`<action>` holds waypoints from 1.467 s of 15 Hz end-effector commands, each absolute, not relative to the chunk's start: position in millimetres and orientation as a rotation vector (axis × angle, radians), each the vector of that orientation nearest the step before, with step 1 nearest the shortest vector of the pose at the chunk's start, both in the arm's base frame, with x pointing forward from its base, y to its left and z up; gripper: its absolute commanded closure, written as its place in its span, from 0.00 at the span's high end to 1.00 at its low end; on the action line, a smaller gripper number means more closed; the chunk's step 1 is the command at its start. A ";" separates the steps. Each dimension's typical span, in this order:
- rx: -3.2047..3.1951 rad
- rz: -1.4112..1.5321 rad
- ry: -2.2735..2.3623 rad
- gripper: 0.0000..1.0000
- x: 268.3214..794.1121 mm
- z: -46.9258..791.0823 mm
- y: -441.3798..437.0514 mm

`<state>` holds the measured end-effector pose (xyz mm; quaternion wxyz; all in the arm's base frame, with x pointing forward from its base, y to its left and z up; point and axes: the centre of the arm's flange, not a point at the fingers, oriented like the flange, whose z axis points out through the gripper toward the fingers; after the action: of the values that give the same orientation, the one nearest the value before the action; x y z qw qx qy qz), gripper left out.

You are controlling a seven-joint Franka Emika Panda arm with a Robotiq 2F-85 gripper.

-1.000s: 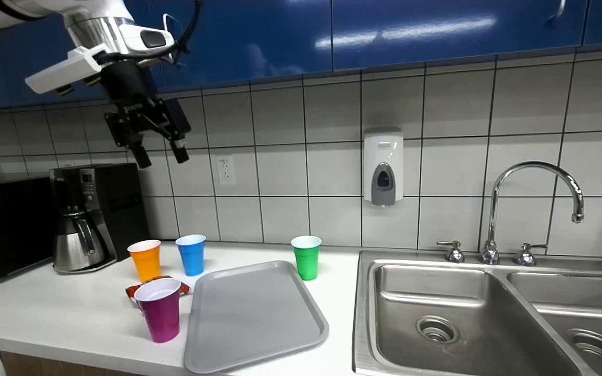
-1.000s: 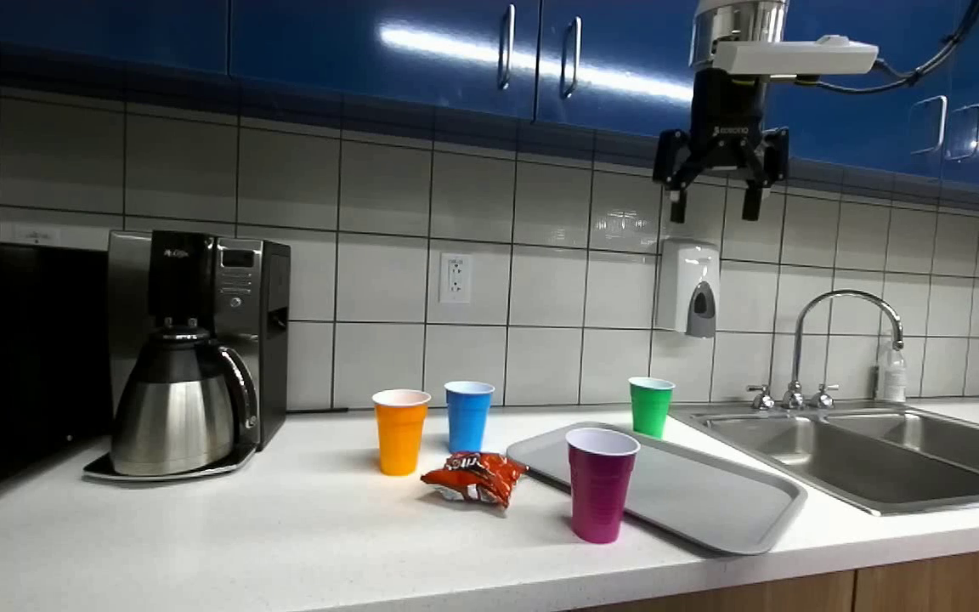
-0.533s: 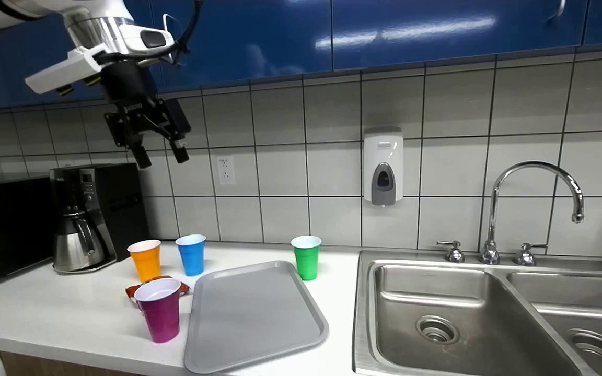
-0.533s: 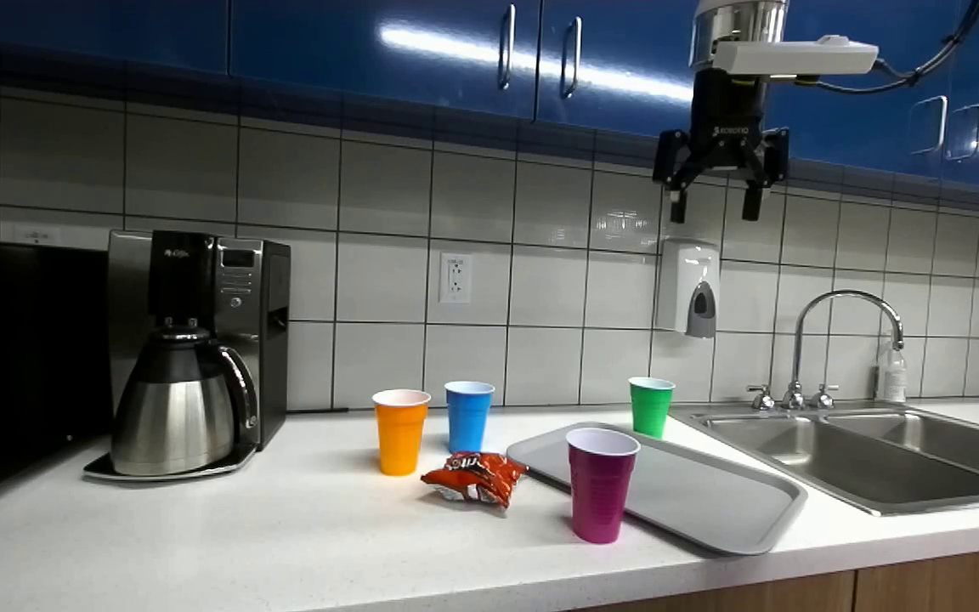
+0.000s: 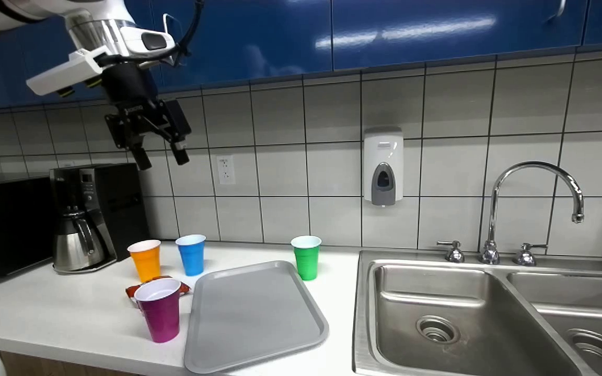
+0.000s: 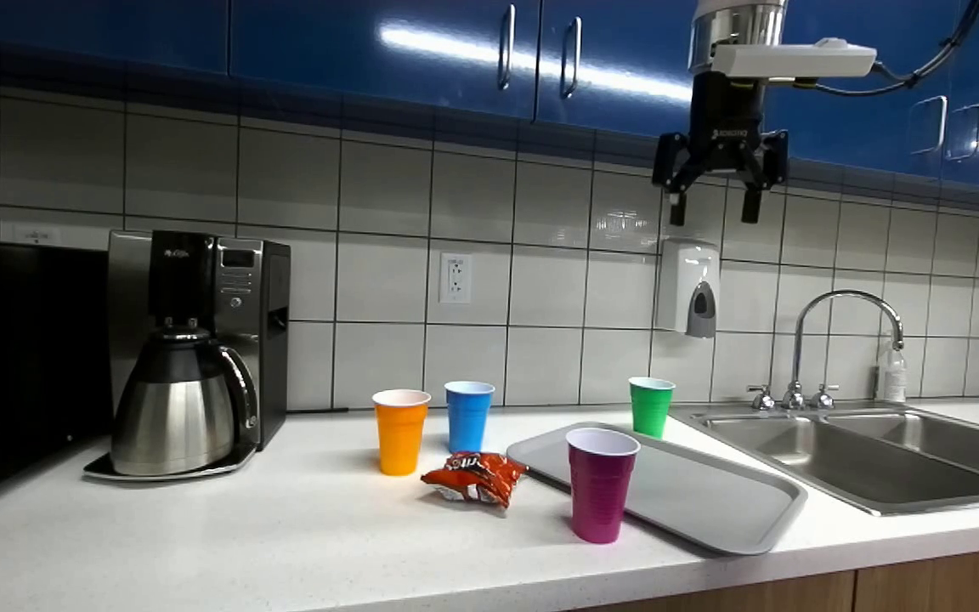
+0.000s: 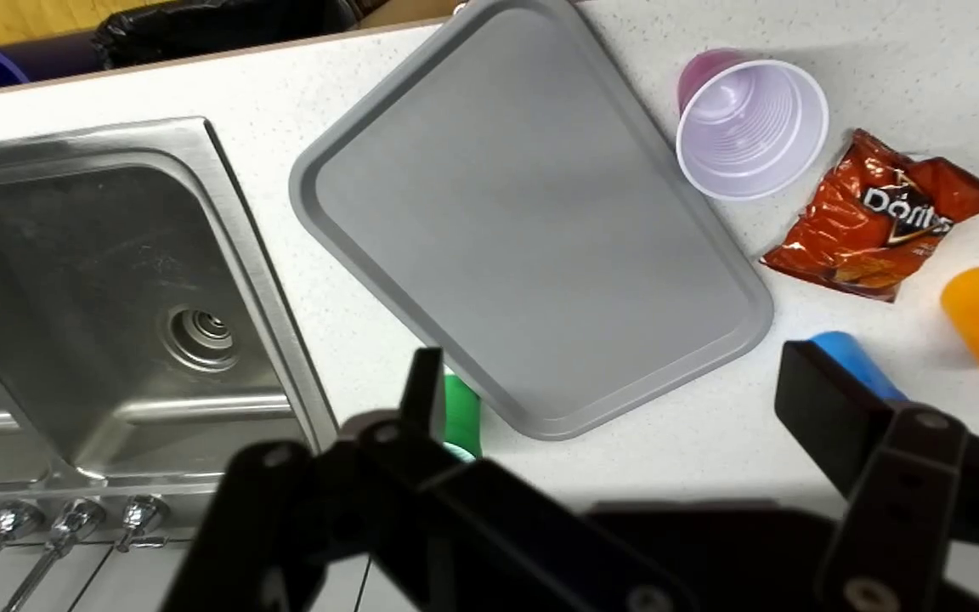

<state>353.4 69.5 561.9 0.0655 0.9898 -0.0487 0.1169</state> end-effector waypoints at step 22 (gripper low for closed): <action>3.106 0.171 0.117 1.00 409.1 399.3 101.2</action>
<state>404.9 93.0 416.3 0.0245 0.9980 0.0226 0.0532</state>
